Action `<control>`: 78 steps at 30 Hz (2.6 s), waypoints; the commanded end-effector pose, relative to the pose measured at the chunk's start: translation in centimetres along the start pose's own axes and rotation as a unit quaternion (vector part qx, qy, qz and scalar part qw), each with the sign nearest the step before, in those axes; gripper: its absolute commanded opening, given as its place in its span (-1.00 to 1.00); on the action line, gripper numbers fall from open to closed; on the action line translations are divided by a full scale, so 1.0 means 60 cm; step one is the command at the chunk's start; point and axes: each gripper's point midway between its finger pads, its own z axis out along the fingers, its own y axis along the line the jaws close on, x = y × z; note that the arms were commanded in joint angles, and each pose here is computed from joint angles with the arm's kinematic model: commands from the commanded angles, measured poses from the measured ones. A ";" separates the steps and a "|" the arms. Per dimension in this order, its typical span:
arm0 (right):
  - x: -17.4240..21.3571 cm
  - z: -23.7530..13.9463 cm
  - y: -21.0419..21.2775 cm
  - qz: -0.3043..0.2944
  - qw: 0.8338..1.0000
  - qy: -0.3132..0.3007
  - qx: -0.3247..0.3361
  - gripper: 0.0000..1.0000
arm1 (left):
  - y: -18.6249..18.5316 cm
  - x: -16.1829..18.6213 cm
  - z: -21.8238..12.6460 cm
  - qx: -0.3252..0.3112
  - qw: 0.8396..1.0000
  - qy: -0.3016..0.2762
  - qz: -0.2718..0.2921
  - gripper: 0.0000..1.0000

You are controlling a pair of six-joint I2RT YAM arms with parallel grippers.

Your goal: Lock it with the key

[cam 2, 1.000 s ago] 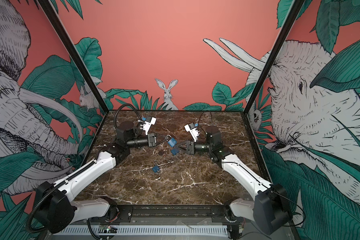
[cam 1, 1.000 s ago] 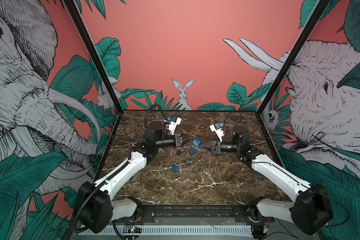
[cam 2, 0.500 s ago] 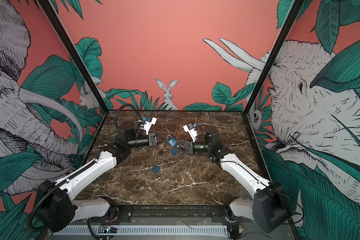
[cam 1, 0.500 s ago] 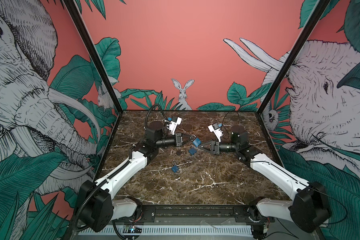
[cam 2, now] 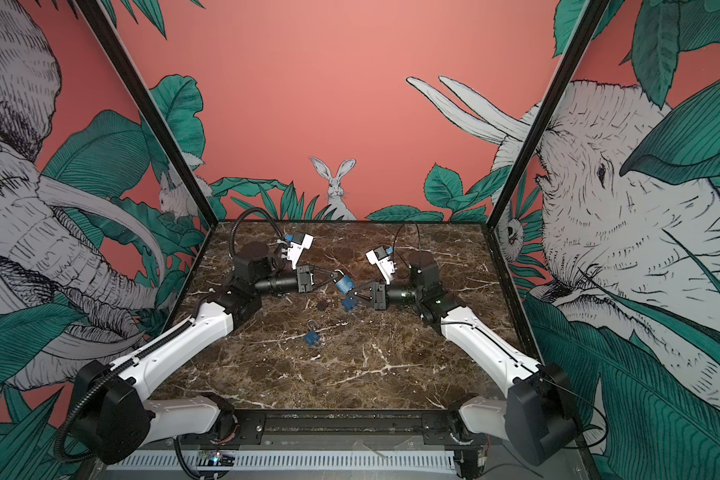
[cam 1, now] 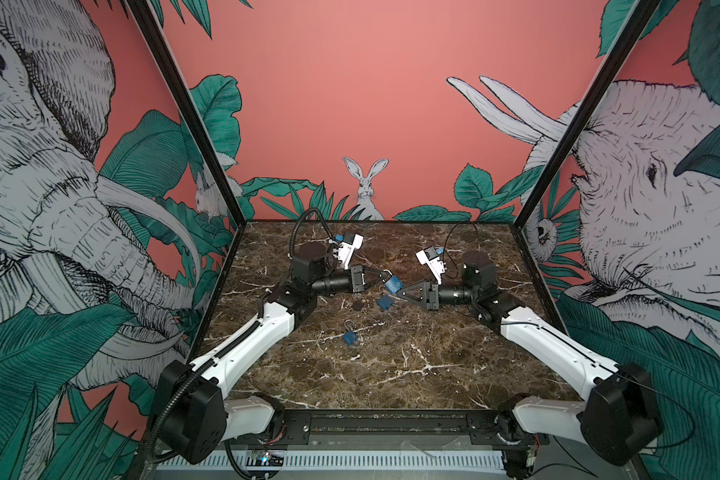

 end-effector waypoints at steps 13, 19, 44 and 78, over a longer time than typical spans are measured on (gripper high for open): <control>-0.005 -0.004 0.028 -0.023 0.999 -0.003 -0.026 -1.00 | -0.028 -0.057 -0.037 0.005 0.996 -0.086 0.033 -1.00; 0.003 -0.004 0.026 -0.017 0.999 -0.002 -0.027 -1.00 | -0.033 -0.086 -0.058 0.010 0.991 -0.131 0.032 -1.00; 0.022 -0.007 0.023 -0.007 1.000 0.004 -0.028 -1.00 | -0.068 -0.143 -0.092 0.034 0.979 -0.198 0.042 -1.00; 0.037 -0.146 -0.167 0.067 0.950 -0.039 0.302 -1.00 | 0.063 0.017 0.026 -0.117 0.992 0.044 0.029 -1.00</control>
